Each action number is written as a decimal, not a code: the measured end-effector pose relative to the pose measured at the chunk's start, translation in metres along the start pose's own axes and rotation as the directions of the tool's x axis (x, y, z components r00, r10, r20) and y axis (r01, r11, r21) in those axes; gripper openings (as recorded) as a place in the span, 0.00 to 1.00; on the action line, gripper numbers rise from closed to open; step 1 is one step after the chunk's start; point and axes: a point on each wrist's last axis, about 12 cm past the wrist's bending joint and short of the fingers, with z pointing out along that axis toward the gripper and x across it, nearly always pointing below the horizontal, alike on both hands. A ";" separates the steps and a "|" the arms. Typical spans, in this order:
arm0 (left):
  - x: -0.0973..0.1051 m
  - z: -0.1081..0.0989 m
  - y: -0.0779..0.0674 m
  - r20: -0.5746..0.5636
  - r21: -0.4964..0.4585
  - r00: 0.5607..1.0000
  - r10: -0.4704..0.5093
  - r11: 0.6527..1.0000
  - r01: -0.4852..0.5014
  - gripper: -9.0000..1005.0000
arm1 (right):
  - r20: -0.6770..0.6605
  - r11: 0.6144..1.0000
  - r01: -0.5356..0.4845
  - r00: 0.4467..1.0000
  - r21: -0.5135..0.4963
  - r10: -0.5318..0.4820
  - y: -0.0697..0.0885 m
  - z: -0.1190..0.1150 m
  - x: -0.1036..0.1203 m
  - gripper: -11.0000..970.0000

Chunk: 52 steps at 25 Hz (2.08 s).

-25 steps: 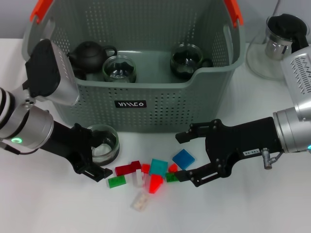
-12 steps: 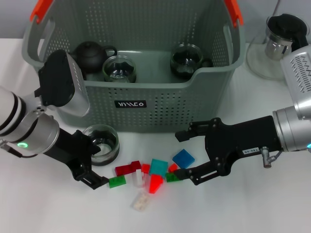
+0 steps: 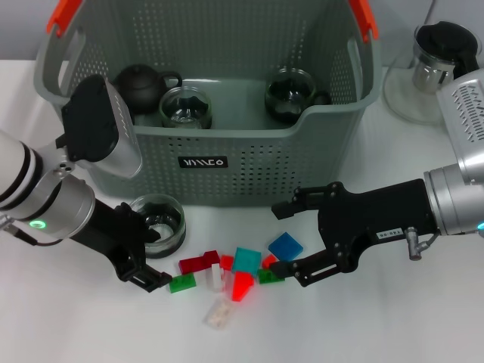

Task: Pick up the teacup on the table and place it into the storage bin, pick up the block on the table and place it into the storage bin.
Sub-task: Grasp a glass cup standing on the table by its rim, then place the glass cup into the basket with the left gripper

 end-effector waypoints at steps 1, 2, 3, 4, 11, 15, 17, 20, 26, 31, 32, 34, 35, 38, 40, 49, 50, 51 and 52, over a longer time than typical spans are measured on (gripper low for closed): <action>0.001 0.000 0.000 -0.001 0.006 1.000 -0.001 1.000 0.001 0.72 | 0.000 1.000 0.000 1.000 0.000 0.000 0.000 0.000 0.000 0.97; 0.001 0.001 -0.001 -0.003 0.012 1.000 -0.003 1.000 0.003 0.72 | 0.001 1.000 -0.001 1.000 0.000 0.001 0.000 0.000 0.000 0.97; 0.002 0.001 -0.001 -0.005 0.018 1.000 -0.004 1.000 0.004 0.72 | 0.001 1.000 -0.001 1.000 0.000 0.001 0.000 0.000 0.000 0.97; 0.002 0.002 -0.001 -0.006 0.023 1.000 -0.006 1.000 0.006 0.72 | 0.001 1.000 -0.001 1.000 0.001 0.001 0.000 0.000 0.000 0.97; 0.002 0.002 -0.001 -0.004 0.023 1.000 -0.022 0.999 0.022 0.46 | 0.002 1.000 -0.002 1.000 -0.001 0.002 0.000 0.000 0.000 0.97; 0.002 0.002 -0.001 -0.005 0.027 1.000 -0.025 0.999 0.025 0.38 | 0.002 1.000 -0.002 1.000 -0.002 0.002 0.000 0.000 0.000 0.97; 0.002 0.002 -0.001 -0.005 0.028 1.000 -0.025 0.999 0.025 0.34 | 0.003 1.000 -0.002 1.000 -0.003 0.002 0.001 -0.001 0.000 0.97; 0.002 0.002 -0.001 -0.006 0.030 1.000 -0.025 0.999 0.025 0.28 | 0.003 1.000 -0.003 1.000 -0.003 0.003 0.001 -0.001 0.000 0.97; 0.002 -0.002 -0.004 -0.008 0.048 1.000 -0.022 0.999 0.022 0.06 | 0.004 1.000 -0.005 1.000 -0.003 0.005 0.001 -0.001 0.001 0.97; -0.003 -0.016 -0.011 0.029 0.110 0.999 -0.021 0.994 0.018 0.06 | 0.003 1.000 -0.007 1.000 -0.003 0.007 0.002 -0.001 0.002 0.97; -0.004 -0.021 -0.013 0.048 0.120 0.999 -0.018 0.993 0.012 0.06 | 0.002 1.000 -0.007 1.000 -0.005 0.007 0.002 -0.001 0.002 0.97; -0.007 -0.033 -0.016 0.098 0.131 0.995 -0.018 0.991 0.005 0.06 | 0.001 1.000 -0.007 1.000 -0.007 0.007 0.002 -0.001 0.002 0.97; -0.008 -0.039 -0.016 0.123 0.131 0.992 -0.019 0.991 0.003 0.06 | 0.000 1.000 -0.007 1.000 -0.010 0.007 0.002 0.000 0.002 0.97; -0.008 -0.057 -0.018 0.202 0.135 0.979 -0.032 0.991 0.004 0.06 | -0.003 1.000 -0.007 1.000 -0.012 0.007 0.003 -0.001 0.003 0.97; -0.007 -0.074 -0.018 0.280 0.133 0.959 -0.041 0.991 0.004 0.06 | -0.005 1.000 -0.007 1.000 -0.015 0.007 0.003 -0.001 0.003 0.97; -0.026 -0.128 -0.017 0.550 0.087 0.835 -0.004 0.995 -0.052 0.05 | -0.005 0.999 -0.004 1.000 -0.032 0.004 0.005 -0.003 0.003 0.97; -0.030 -0.131 -0.015 0.565 0.075 0.825 -0.002 0.996 -0.049 0.05 | -0.006 0.999 -0.005 1.000 -0.033 0.005 0.005 -0.003 0.003 0.97; -0.034 -0.133 -0.013 0.576 0.061 0.818 0.001 0.997 -0.044 0.05 | -0.007 0.999 -0.005 1.000 -0.035 0.005 0.005 -0.002 0.003 0.97; -0.040 -0.137 -0.009 0.593 0.040 0.806 0.004 0.999 -0.034 0.05 | -0.008 0.999 -0.005 1.000 -0.036 0.004 0.005 -0.002 0.003 0.97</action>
